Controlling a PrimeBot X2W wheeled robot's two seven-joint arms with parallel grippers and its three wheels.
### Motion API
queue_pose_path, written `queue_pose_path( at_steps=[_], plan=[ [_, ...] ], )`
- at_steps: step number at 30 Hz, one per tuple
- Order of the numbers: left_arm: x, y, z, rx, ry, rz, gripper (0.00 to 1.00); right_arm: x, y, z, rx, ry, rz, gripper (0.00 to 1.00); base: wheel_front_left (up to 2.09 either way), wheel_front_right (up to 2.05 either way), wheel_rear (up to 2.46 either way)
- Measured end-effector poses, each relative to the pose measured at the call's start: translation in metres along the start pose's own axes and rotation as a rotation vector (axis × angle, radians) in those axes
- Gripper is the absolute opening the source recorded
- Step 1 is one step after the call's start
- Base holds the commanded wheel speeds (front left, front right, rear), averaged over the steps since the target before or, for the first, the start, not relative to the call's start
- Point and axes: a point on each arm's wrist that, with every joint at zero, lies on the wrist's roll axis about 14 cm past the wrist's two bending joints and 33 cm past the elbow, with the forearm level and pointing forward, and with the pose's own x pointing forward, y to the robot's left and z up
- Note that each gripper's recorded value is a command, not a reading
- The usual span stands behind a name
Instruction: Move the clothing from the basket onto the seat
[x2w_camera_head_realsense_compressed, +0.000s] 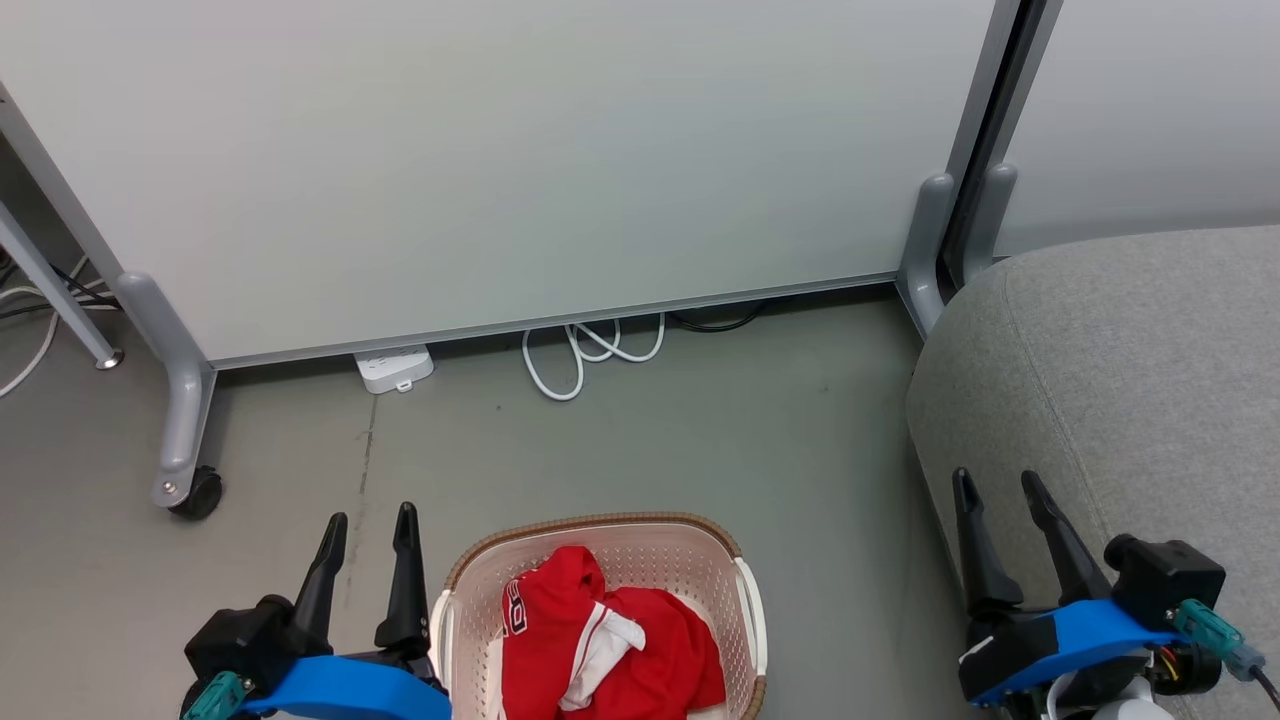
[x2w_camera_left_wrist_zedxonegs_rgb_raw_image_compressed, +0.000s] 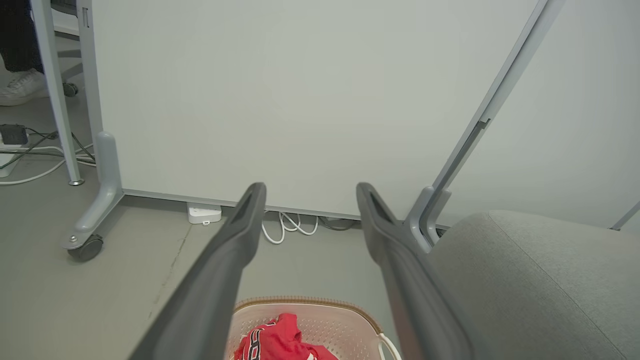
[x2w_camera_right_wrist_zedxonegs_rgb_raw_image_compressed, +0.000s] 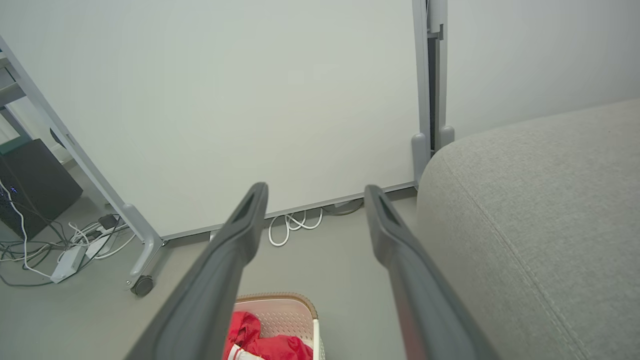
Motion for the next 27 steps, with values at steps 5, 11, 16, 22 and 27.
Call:
queue_pose_path(
  at_steps=[5,11,16,22,27],
  plan=[
    [0.001,-0.002,0.001,0.033,-0.008,-0.005,1.00,0.000,0.001,0.001,-0.041,-0.001,0.005,1.00,0.00,0.00,0.00],
    [0.001,-0.003,0.001,0.072,-0.017,-0.010,1.00,0.000,0.003,0.001,-0.087,-0.004,0.013,1.00,0.00,0.00,0.00],
    [0.001,-0.007,0.001,0.103,-0.020,-0.022,1.00,0.001,0.004,0.001,-0.122,-0.005,0.019,1.00,0.00,0.00,0.00],
    [0.001,-0.008,0.001,0.138,-0.028,-0.028,1.00,0.002,0.006,0.002,-0.164,-0.010,0.029,1.00,0.00,0.00,0.00],
    [0.001,-0.011,0.002,0.170,-0.037,-0.039,1.00,0.002,0.008,0.003,-0.192,-0.015,0.036,1.00,0.00,0.00,0.00]
  ],
)
